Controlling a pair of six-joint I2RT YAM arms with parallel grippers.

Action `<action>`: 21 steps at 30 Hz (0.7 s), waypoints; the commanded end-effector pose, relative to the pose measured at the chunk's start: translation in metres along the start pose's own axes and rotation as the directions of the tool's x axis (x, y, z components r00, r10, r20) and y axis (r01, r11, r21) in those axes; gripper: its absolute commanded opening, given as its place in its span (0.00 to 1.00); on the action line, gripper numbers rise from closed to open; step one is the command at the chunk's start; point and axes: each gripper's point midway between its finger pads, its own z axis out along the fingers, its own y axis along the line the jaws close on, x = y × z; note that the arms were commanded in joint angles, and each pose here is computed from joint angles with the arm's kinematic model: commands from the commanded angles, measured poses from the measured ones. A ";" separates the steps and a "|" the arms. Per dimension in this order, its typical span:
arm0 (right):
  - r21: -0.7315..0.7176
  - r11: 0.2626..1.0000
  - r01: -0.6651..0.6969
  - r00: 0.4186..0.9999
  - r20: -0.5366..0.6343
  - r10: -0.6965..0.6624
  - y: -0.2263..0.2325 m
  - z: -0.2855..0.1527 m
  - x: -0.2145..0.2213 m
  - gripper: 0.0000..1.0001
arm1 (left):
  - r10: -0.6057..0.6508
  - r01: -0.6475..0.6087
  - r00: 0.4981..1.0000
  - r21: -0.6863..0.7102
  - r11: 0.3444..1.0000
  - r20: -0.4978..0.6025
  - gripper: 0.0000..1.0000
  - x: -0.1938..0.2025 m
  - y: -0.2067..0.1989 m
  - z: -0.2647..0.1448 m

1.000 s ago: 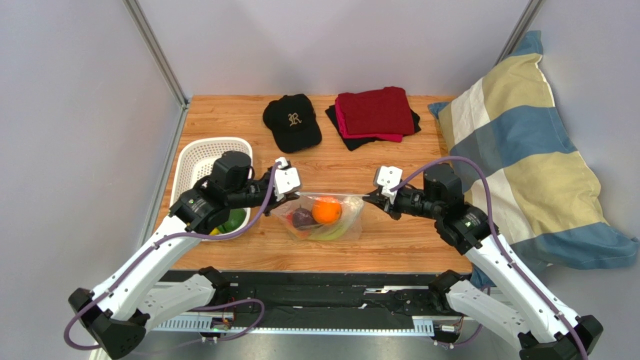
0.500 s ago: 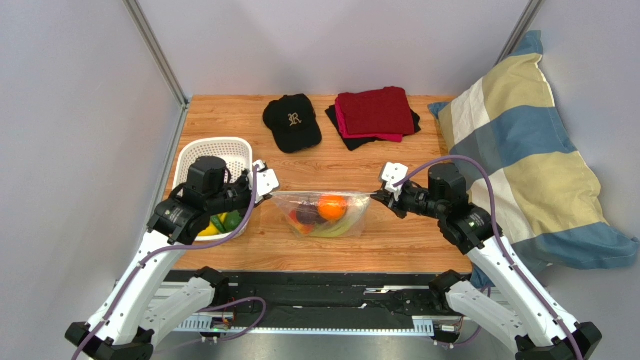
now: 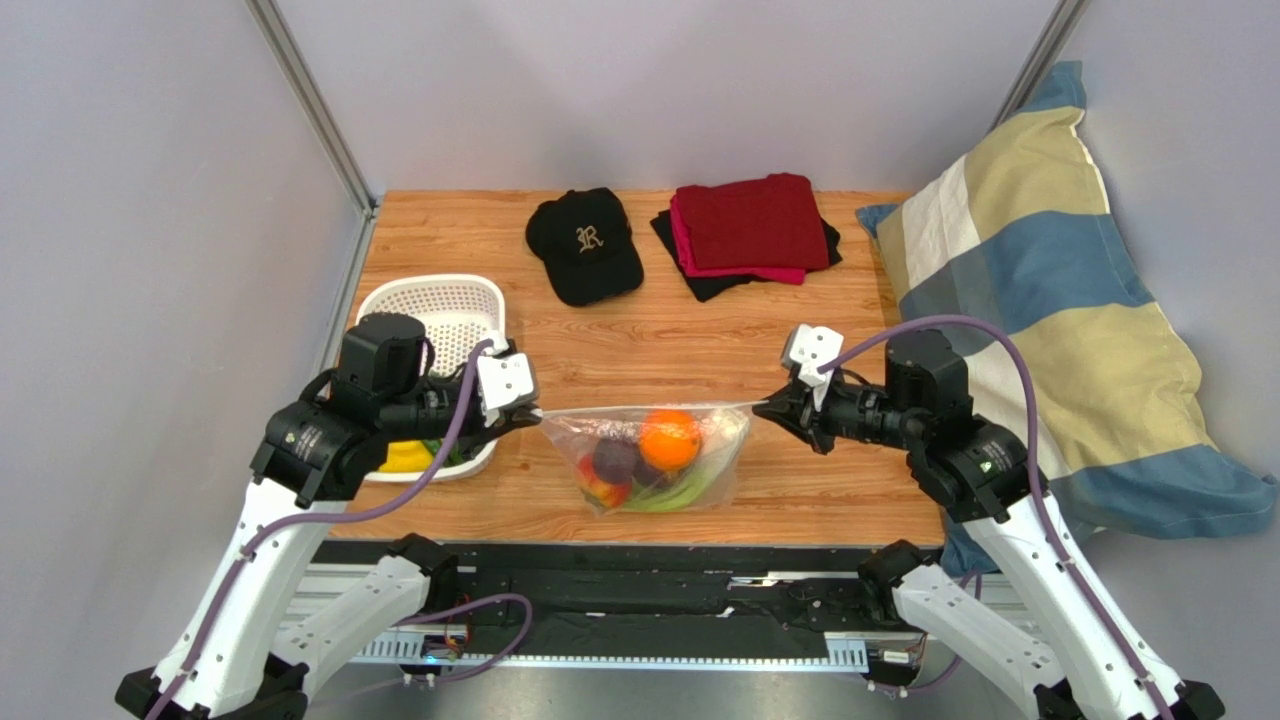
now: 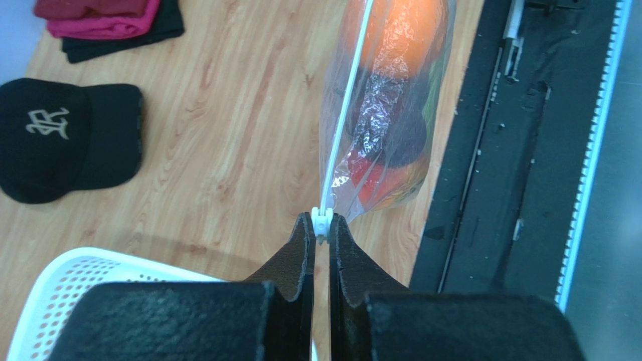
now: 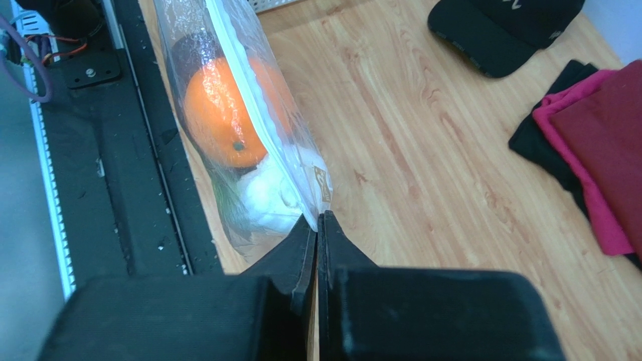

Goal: Place the food in the zip-top bag and seal the zipper
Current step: Place the zipper food storage bag at the center of the board.

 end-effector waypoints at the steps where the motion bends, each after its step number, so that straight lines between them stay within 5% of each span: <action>1: 0.055 0.994 -0.096 0.992 -0.072 0.100 -0.007 0.000 0.017 0.00 | -0.127 0.132 0.988 0.060 0.989 -0.084 0.00 0.022 -0.007 0.013; 11: 0.251 0.962 -0.110 0.936 -0.299 0.185 -0.090 0.057 0.089 0.00 | -0.249 0.224 0.951 -0.149 0.963 -0.182 0.00 0.072 0.087 0.101; 21: 0.336 0.922 -0.194 0.885 -0.346 0.312 -0.177 0.094 0.111 0.00 | -0.356 0.294 0.907 -0.267 0.918 -0.226 0.01 0.096 0.165 0.159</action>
